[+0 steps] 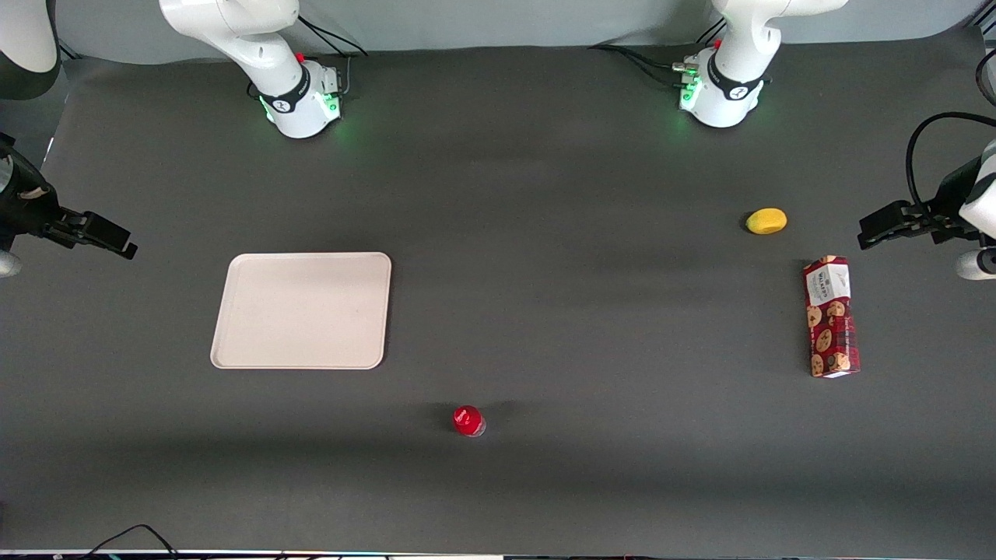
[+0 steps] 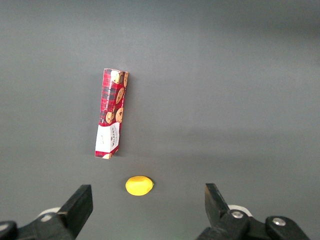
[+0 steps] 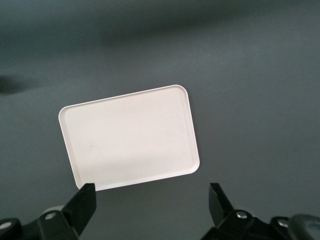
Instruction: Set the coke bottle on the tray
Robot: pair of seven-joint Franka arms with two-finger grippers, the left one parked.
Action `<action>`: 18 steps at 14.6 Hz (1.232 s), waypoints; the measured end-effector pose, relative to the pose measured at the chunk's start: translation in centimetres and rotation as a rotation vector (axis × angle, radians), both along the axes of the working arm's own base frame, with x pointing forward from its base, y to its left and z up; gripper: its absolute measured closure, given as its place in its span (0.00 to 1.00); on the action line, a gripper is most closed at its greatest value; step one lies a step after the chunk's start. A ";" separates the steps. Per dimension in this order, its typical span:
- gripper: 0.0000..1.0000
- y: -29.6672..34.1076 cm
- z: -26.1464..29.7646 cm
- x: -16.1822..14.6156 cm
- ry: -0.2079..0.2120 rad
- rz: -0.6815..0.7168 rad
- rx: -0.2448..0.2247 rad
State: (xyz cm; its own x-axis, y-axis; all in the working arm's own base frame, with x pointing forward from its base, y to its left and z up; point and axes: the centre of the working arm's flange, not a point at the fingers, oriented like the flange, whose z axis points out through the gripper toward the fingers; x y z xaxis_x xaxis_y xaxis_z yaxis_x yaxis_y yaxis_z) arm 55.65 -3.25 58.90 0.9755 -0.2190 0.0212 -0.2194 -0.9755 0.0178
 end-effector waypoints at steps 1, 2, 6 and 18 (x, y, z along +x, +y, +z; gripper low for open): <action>0.00 0.0 0.0 0.1 0.000 0.000 0.000; 0.00 0.0 0.0 0.0 0.004 0.000 0.000; 0.00 0.0 0.4 0.0 0.007 -0.001 0.000; 0.00 6.4 1.5 0.2 -0.016 0.114 0.016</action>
